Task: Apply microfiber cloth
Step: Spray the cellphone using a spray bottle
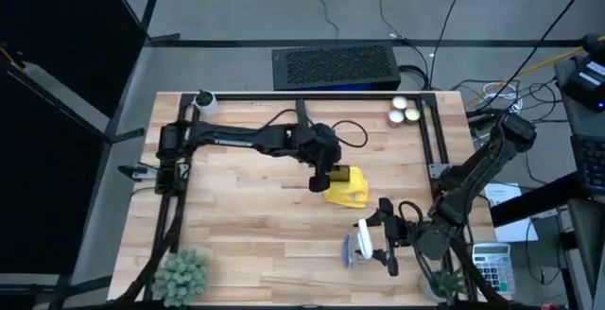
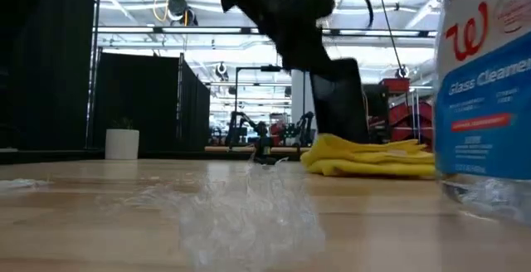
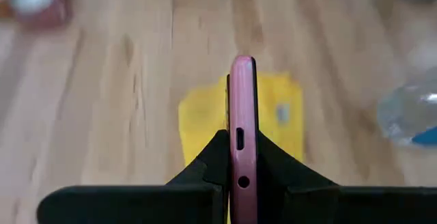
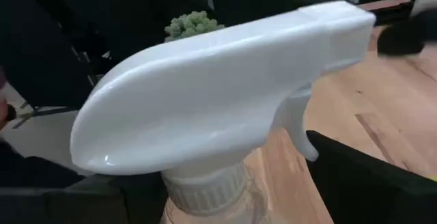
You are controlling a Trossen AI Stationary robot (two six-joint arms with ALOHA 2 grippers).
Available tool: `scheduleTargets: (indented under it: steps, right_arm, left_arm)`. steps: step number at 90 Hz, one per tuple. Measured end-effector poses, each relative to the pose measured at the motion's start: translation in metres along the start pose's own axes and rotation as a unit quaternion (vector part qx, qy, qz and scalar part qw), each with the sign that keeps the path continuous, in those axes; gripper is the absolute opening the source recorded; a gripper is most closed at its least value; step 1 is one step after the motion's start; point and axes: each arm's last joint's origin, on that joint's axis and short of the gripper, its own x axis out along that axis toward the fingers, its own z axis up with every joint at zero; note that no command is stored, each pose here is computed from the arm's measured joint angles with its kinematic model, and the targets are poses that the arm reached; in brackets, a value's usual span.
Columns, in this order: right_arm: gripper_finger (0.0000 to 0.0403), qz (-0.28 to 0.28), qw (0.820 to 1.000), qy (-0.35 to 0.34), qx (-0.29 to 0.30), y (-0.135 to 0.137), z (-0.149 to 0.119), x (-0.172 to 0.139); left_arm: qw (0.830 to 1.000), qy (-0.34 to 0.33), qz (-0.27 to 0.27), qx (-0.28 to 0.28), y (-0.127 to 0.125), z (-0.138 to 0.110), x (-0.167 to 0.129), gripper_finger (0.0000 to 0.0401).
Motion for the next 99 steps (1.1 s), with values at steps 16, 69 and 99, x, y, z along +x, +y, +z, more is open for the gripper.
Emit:
scheduleTargets:
  steps: [16, 69, 99]
  right_arm:
    - [0.0295, 0.011, 1.0, -0.007, 0.005, -0.002, 0.008, -0.014]
    - [0.0295, -0.068, 0.989, 0.124, 0.05, -0.031, -0.014, -0.001]
    - [0.0295, -0.026, 0.972, 0.204, 0.113, -0.037, -0.009, -0.024]
  left_arm:
    - [0.999, 0.03, -0.008, -0.007, 0.003, -0.013, 0.016, 0.0018]
    - [1.0, -0.005, 0.003, -0.001, -0.002, 0.007, -0.019, 0.0018]
    - [1.0, 0.008, 0.003, 0.001, -0.002, 0.004, -0.019, 0.0018]
